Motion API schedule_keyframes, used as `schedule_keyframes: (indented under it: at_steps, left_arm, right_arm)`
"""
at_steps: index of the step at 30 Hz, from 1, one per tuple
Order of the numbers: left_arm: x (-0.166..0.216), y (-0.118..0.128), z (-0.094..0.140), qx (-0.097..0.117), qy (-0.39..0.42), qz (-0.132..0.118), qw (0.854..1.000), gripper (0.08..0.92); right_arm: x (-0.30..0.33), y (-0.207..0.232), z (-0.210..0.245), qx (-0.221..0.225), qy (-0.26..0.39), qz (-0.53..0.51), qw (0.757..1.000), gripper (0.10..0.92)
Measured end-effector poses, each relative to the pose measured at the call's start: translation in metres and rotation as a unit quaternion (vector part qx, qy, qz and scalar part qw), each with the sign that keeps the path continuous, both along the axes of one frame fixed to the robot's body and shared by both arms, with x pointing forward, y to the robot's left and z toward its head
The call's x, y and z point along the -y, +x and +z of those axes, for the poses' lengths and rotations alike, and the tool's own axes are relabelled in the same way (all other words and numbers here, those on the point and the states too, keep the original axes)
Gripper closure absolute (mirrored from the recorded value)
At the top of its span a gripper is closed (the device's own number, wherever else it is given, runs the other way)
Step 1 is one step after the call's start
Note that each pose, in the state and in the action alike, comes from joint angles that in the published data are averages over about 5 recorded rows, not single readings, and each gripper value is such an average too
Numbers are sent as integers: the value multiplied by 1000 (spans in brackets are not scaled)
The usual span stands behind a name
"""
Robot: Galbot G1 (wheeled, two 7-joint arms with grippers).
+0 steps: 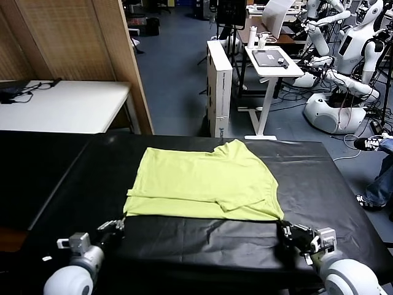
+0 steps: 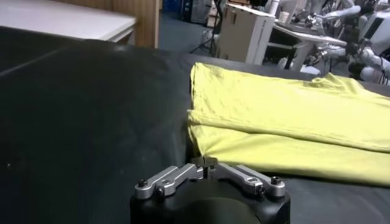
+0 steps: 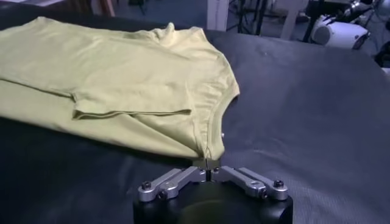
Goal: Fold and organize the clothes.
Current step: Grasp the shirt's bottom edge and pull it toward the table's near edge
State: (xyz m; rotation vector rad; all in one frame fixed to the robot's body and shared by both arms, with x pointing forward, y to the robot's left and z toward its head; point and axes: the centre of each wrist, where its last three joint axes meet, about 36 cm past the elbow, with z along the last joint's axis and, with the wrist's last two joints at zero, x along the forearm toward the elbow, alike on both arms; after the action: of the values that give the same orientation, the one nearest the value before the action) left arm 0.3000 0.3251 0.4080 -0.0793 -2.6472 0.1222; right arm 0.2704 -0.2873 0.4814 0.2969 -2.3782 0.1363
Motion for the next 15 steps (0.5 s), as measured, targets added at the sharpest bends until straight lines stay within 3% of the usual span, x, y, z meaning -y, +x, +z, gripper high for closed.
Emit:
schedule_keyframes:
  at_steps: [11, 13, 15]
  left_arm:
    - [-12, -50, 11, -38, 28, 3, 999, 854]
    - [-15, -55, 12, -44, 30, 6, 999, 854]
    - [-17, -59, 14, -49, 31, 9, 998, 854]
  right_arm:
    - [-7, -12, 9, 1, 2, 6, 1000, 879]
    - [-8, -13, 12, 3, 4, 8, 1000, 853]
    - [-8, -14, 14, 5, 5, 9, 1000, 770]
